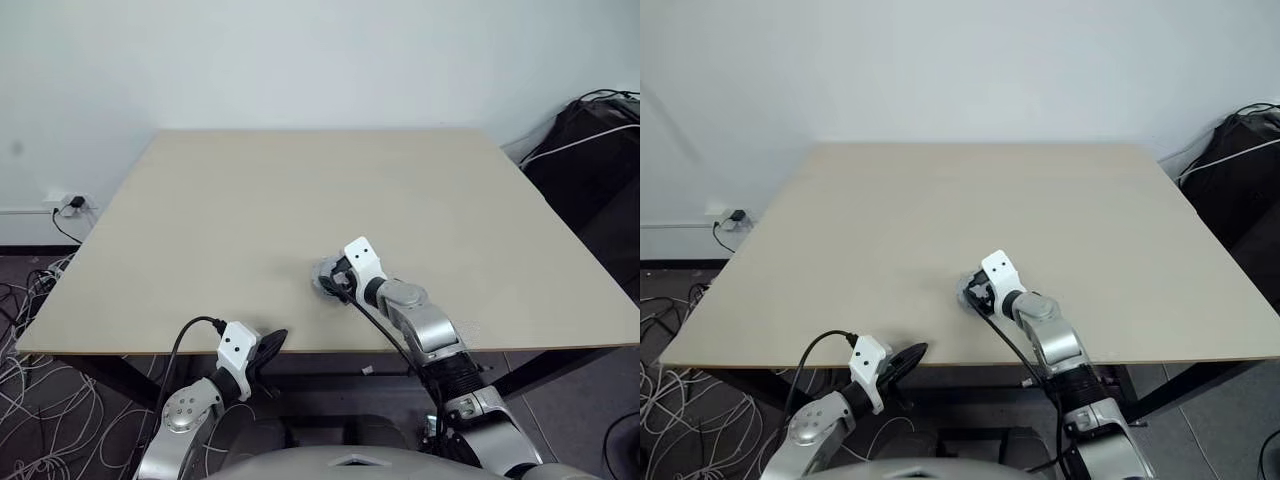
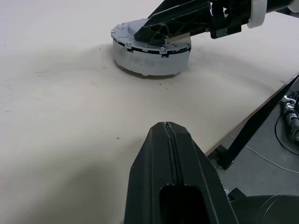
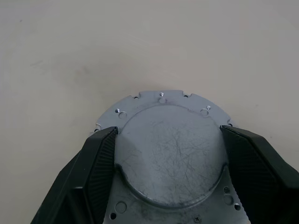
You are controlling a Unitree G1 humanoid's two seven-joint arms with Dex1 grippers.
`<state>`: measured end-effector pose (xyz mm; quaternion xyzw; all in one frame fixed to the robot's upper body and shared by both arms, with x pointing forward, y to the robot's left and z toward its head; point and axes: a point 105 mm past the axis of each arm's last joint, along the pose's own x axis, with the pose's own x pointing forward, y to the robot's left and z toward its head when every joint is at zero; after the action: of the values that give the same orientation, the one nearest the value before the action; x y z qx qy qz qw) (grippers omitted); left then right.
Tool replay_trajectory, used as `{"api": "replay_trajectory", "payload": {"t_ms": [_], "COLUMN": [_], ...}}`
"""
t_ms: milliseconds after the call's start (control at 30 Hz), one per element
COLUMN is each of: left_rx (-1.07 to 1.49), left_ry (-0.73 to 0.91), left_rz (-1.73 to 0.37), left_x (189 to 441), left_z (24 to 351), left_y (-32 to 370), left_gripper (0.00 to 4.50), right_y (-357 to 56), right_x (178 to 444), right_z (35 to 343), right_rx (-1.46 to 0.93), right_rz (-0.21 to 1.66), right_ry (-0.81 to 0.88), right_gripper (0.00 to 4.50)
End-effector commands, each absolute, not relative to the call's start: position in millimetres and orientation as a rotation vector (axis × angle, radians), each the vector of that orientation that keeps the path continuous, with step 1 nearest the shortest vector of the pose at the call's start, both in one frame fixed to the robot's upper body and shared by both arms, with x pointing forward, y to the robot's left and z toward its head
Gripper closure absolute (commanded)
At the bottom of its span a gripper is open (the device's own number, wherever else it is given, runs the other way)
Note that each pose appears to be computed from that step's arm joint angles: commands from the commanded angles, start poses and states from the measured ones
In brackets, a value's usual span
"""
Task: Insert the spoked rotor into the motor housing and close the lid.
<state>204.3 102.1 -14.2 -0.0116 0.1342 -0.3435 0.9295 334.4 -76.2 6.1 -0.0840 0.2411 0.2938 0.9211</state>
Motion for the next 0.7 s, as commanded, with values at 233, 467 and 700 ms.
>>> {"api": "replay_trajectory", "payload": {"t_ms": [233,467,700], "left_rx": [-0.026,-0.026,-0.026], "left_ry": [0.228,0.224,0.222], "left_rz": [-0.713,-0.714,-0.715], "left_x": [208.4,209.9,209.8], "left_z": [-4.9,-3.5,-2.4], "left_y": [100.2,99.3,98.2], "left_gripper": [4.50,4.50,4.50], "right_y": [-79.0,-84.3,-87.1], "right_x": [332.9,327.6,328.8], "right_z": [4.8,-2.8,-3.8], "right_rx": [-0.256,-0.275,-0.278], "right_rz": [0.631,0.661,0.637], "right_ry": [0.518,0.578,0.581], "right_gripper": [1.30,1.30,1.30]}}
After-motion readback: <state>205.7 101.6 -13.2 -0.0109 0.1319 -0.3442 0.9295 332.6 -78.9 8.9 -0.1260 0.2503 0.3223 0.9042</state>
